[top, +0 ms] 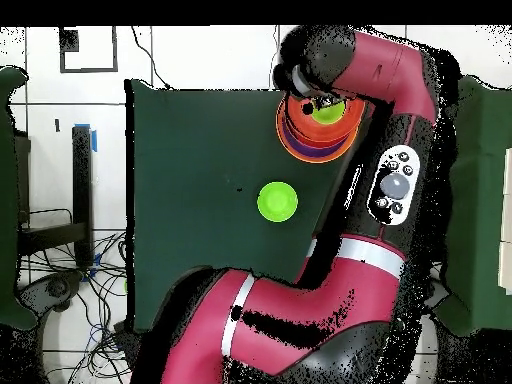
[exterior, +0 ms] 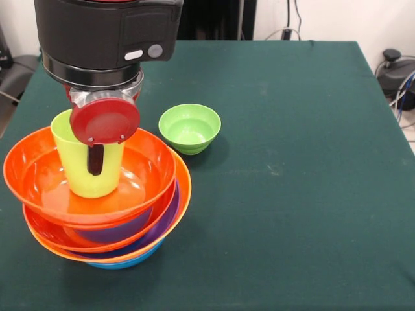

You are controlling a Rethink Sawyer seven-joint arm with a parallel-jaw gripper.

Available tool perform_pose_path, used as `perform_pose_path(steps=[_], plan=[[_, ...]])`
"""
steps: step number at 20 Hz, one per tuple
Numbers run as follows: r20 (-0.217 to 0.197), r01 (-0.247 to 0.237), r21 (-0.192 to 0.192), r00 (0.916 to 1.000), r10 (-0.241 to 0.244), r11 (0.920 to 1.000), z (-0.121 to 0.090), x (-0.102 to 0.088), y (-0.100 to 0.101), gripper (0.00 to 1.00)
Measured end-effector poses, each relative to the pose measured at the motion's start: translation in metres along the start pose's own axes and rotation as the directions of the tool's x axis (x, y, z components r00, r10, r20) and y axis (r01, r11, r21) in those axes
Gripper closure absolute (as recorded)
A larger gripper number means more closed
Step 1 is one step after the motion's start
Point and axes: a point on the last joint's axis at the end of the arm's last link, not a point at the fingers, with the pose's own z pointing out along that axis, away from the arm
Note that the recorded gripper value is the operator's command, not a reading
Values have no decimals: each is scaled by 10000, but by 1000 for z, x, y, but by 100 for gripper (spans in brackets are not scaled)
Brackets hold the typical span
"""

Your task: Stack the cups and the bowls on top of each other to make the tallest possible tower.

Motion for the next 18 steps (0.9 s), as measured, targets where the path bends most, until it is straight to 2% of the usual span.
perform_pose_path(steps=[5,18], plan=[[66,17,-129,10000,-17,9999,1,0,2,100],[105,58,-141,9999,-57,9999,2,0,3,100]])
